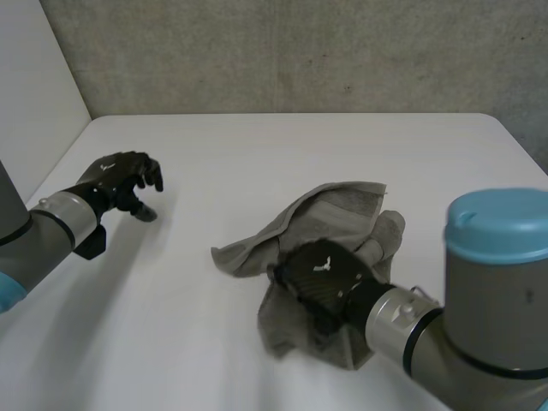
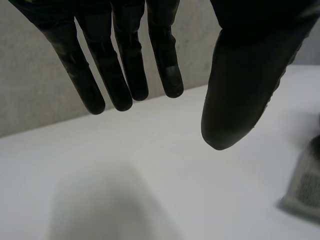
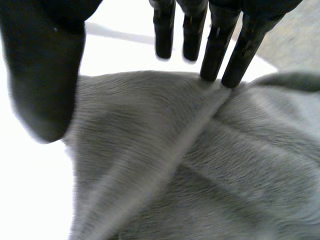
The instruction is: Fold the towel.
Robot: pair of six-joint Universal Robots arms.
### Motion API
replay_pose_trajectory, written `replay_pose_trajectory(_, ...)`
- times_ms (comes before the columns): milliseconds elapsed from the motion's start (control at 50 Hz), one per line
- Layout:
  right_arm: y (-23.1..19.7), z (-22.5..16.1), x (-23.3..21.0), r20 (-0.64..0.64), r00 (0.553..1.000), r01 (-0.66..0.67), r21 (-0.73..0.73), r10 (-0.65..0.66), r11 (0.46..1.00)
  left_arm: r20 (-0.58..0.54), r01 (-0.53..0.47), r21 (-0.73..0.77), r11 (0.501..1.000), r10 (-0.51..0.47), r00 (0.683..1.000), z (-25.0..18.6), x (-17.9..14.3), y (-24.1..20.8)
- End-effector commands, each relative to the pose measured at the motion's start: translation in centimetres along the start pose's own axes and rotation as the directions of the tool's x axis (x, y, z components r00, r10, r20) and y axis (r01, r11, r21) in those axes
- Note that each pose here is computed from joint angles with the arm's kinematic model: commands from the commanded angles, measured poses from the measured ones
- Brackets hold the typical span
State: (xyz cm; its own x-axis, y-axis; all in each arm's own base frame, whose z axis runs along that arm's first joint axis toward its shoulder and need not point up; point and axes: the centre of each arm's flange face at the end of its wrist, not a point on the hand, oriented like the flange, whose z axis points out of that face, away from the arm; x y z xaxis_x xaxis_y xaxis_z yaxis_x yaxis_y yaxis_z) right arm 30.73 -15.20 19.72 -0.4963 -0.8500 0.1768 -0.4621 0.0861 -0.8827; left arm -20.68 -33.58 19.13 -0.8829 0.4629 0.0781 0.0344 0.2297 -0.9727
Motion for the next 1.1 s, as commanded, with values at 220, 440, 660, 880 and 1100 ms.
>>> replay_pose_trajectory(220, -1.4, -3.1, 12.9, -0.377, 0.914, -0.120, 0.099, 0.149, 0.988, -0.281, -0.071, 0.101, 0.992, 0.097, 0.955, -1.0, 11.4, -2.1)
replay_pose_trajectory(440, 2.3, -3.5, 13.2, -0.396, 0.898, -0.206, 0.011, 0.194, 0.978, -0.495, -0.106, 0.085, 0.991, 0.135, 0.859, 0.0, 18.3, 1.1)
replay_pose_trajectory(660, 4.2, -4.3, 13.5, -0.388, 0.891, -0.259, -0.005, 0.237, 0.966, -0.724, -0.174, 0.130, 0.976, 0.214, 0.656, -3.0, 20.3, 1.8)
replay_pose_trajectory(880, 5.1, -4.9, 12.6, -0.355, 0.892, -0.302, -0.013, 0.278, 0.953, -0.709, -0.328, 0.223, 0.918, 0.383, 0.592, -3.8, 19.7, 3.0)
replay_pose_trajectory(1100, 6.2, -5.0, 9.0, -0.278, 0.902, -0.358, -0.058, 0.330, 0.932, -0.612, -0.500, 0.303, 0.811, 0.568, 0.550, -2.5, 19.1, 4.5)
